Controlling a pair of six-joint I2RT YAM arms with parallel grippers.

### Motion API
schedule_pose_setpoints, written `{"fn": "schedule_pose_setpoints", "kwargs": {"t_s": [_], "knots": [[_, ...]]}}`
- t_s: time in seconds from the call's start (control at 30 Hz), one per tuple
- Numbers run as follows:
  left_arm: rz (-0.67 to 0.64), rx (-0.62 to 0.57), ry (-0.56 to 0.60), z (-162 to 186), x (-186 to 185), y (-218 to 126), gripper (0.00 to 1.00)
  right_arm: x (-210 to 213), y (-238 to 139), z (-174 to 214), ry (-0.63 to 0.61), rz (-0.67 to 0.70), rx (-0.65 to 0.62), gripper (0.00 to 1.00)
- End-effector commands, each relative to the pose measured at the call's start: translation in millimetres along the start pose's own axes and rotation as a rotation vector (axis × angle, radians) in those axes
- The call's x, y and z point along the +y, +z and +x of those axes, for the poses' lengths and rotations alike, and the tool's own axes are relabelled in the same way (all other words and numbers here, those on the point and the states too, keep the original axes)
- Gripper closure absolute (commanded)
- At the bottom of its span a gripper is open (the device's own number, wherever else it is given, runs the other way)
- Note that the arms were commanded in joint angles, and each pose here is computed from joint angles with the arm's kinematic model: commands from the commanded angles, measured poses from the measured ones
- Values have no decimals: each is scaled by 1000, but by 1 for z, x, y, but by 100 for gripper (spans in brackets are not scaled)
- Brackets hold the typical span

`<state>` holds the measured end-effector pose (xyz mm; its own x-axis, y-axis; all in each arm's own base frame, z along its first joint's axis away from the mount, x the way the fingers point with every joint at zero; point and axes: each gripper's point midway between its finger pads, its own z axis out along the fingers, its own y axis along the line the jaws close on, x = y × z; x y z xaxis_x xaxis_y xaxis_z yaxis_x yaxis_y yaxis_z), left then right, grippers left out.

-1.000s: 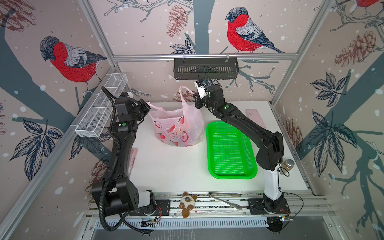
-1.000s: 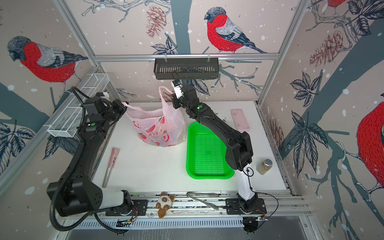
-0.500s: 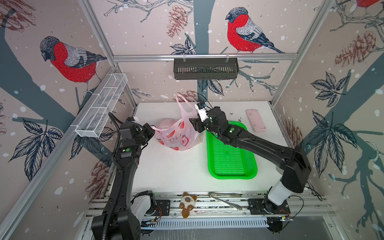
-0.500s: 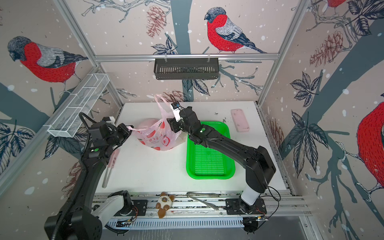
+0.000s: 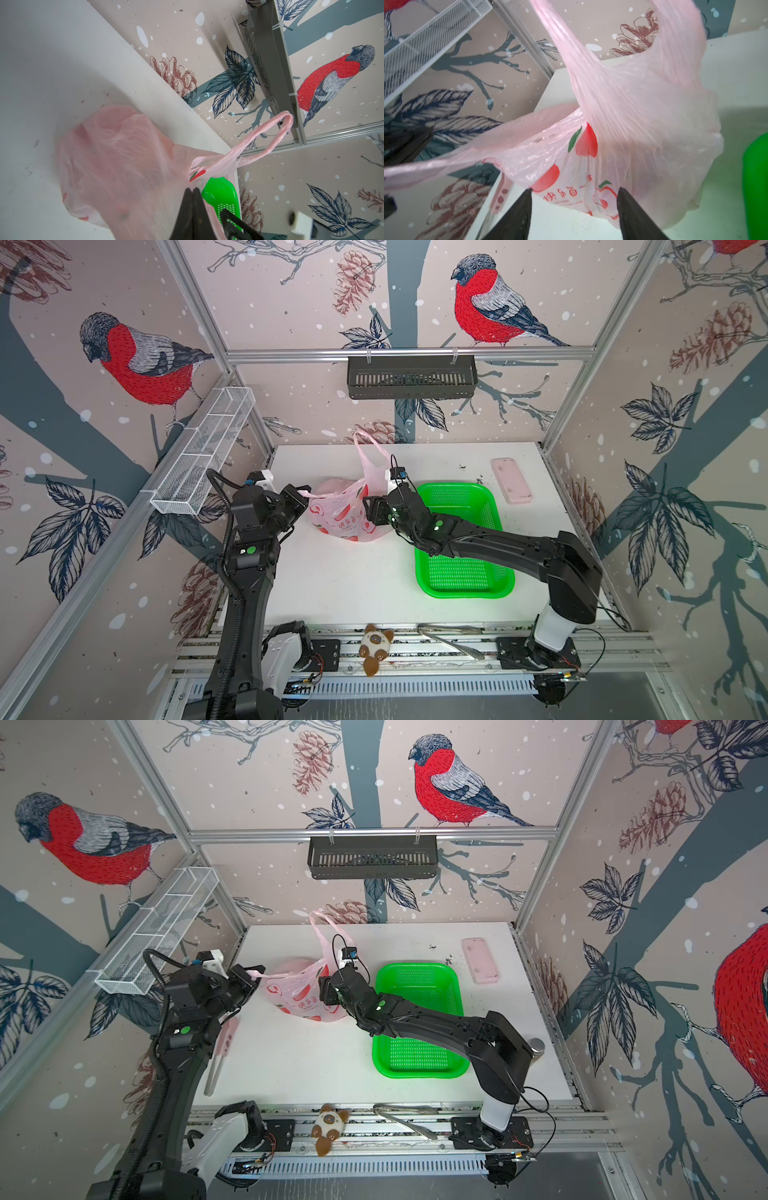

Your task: Untie the knot of the plastic bag and take out the fruit

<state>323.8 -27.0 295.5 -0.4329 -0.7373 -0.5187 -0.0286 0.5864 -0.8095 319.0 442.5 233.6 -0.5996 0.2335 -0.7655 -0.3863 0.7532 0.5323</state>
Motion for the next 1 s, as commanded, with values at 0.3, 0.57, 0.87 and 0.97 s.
{"fn": "schedule_pose_setpoints", "kwargs": {"t_s": [0.3,0.57,0.87,0.97], "knots": [[83,-30,26,0,-21,-16,100,8,52,1,305,8,-20,32],[105,-25,42,6,-24,-16,100,-7,74,9,340,77,8,44],[129,-29,41,8,-24,-15,100,-21,80,18,354,99,23,47],[135,-24,41,10,-23,-15,100,-26,87,19,370,98,30,47]]}}
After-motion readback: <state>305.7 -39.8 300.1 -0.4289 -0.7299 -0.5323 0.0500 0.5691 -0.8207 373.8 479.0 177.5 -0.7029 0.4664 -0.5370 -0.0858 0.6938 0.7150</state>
